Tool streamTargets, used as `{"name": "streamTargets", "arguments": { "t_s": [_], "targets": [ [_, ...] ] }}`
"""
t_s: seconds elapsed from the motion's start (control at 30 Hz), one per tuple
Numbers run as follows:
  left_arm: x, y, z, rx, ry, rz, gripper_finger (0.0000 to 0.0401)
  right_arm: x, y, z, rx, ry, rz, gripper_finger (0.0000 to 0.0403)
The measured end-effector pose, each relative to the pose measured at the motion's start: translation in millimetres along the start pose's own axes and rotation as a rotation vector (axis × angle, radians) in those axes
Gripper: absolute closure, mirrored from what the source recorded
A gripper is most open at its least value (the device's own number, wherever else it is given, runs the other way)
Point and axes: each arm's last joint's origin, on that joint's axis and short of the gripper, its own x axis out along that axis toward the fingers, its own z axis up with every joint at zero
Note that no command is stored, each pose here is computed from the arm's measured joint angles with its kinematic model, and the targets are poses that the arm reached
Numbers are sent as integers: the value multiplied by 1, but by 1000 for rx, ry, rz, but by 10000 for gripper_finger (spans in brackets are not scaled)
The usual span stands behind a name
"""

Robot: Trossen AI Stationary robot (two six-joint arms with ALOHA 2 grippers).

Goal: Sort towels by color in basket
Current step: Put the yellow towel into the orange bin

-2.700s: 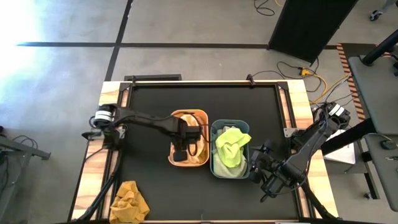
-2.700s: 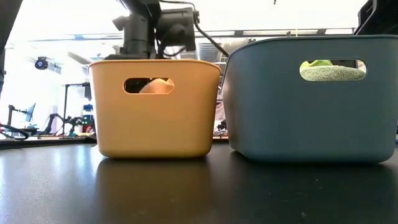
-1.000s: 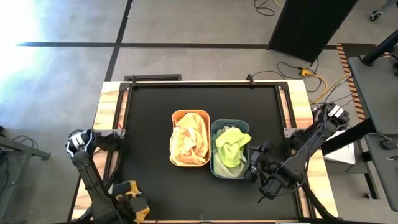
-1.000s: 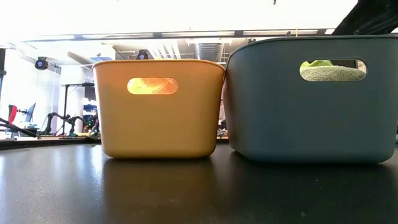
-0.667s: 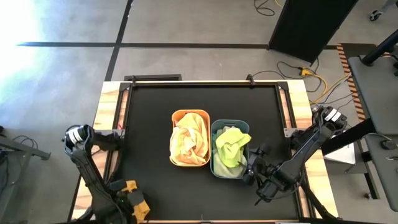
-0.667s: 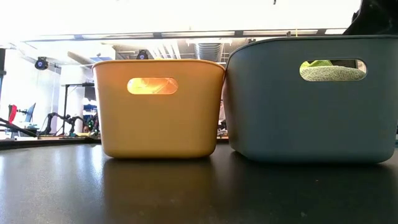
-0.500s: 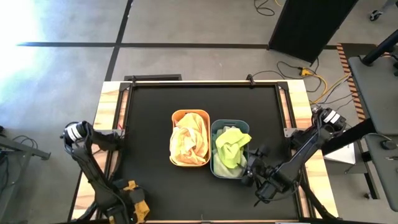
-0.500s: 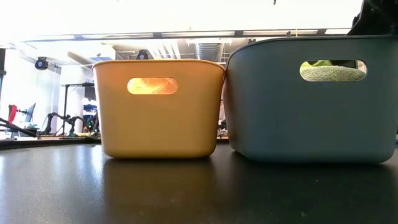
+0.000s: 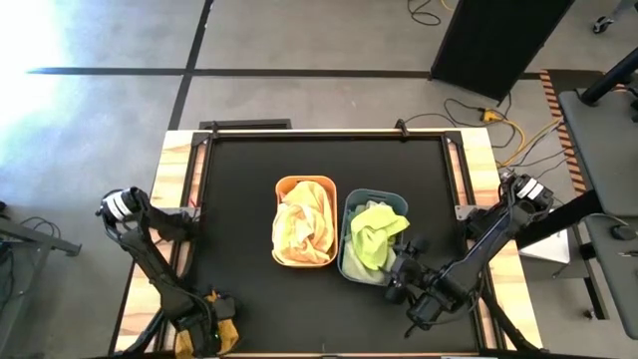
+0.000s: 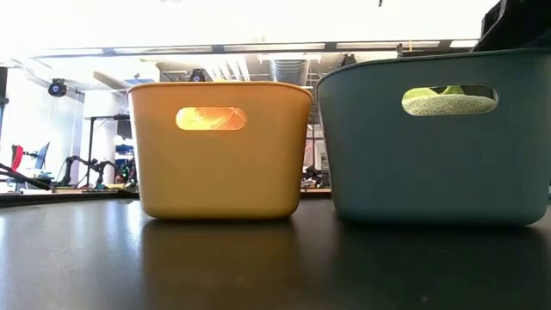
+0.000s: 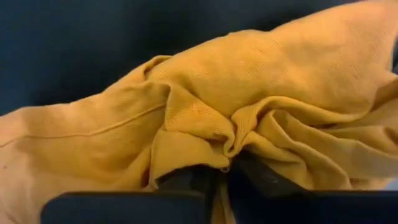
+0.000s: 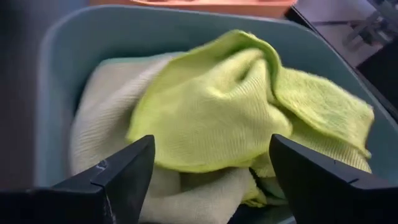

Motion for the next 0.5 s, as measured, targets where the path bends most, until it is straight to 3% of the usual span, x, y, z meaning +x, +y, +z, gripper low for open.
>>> {"name": "streamTargets", "arguments": {
  "t_s": [0.17,0.27,0.4,0.5],
  "targets": [
    [-24,14,5,2,-58,13,390,-16,0,22,-62,11,34,112],
    [-57,25,8,-3,-165,-28,398,-28,-4,38,-61,-14,46,125],
    [-104,49,8,7,-363,-48,399,-38,-7,53,-86,-78,48,142],
    [-149,60,9,35,-630,-113,400,-40,-7,57,-96,-105,38,153]
  ]
}}
